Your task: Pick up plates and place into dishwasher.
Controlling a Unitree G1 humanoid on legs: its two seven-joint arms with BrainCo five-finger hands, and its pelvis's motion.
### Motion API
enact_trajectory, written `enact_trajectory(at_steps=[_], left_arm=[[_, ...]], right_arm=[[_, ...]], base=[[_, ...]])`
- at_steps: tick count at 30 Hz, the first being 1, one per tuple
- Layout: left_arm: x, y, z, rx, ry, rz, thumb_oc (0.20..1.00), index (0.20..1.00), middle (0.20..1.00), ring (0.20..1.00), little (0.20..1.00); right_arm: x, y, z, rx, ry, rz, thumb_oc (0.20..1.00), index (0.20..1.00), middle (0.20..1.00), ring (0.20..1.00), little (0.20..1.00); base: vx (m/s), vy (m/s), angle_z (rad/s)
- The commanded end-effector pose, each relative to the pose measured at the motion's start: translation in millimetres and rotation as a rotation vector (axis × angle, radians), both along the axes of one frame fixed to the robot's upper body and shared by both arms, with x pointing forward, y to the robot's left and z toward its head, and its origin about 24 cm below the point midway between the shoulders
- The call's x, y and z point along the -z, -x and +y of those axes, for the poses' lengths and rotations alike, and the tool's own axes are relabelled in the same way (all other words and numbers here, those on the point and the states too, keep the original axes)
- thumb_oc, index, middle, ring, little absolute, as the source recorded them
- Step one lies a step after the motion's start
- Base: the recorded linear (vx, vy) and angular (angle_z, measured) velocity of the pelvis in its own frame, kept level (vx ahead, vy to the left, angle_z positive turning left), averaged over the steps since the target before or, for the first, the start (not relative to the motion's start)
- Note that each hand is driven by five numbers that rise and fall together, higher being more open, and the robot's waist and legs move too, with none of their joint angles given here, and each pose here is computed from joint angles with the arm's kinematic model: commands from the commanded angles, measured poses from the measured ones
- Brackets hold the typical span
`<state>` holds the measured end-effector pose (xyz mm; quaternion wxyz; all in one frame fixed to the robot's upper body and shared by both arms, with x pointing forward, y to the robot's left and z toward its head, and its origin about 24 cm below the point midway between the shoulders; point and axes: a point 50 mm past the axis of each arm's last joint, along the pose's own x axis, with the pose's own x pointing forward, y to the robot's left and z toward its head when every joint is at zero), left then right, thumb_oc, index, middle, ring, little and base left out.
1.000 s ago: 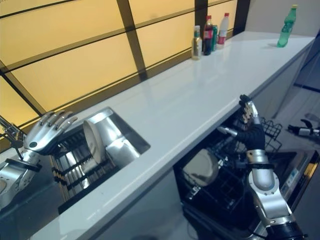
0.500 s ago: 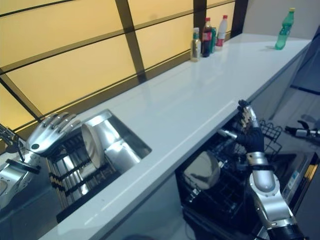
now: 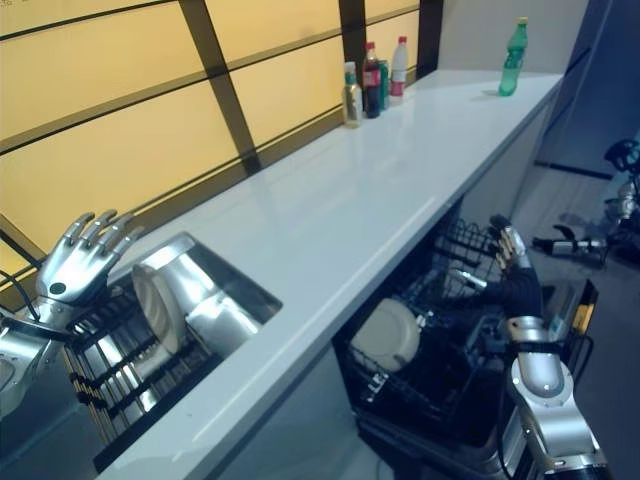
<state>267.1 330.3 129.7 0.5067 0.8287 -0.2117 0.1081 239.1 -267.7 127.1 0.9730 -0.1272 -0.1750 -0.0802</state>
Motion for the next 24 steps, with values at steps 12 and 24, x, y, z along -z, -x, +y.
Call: enact_trajectory(at_steps=[12, 24], left_arm=[[21.0, -8.8, -10.5, 0.005, -0.134, 0.409, 1.0, 1.0, 1.0, 1.0, 1.0], [47.4, -13.9, -12.7, -0.081, -0.101, 0.367, 1.0, 1.0, 1.0, 1.0, 1.0]], right_arm=[[-26.7, -5.9, -7.9, -0.027, 0.056, -0.053, 1.0, 1.0, 1.0, 1.0, 1.0], [-39.5, -10.2, -11.5, -0.035, 0.103, -0.056, 1.0, 1.0, 1.0, 1.0, 1.0]], base=[[0.02, 0.063, -0.05], [0.02, 0.059, -0.04]])
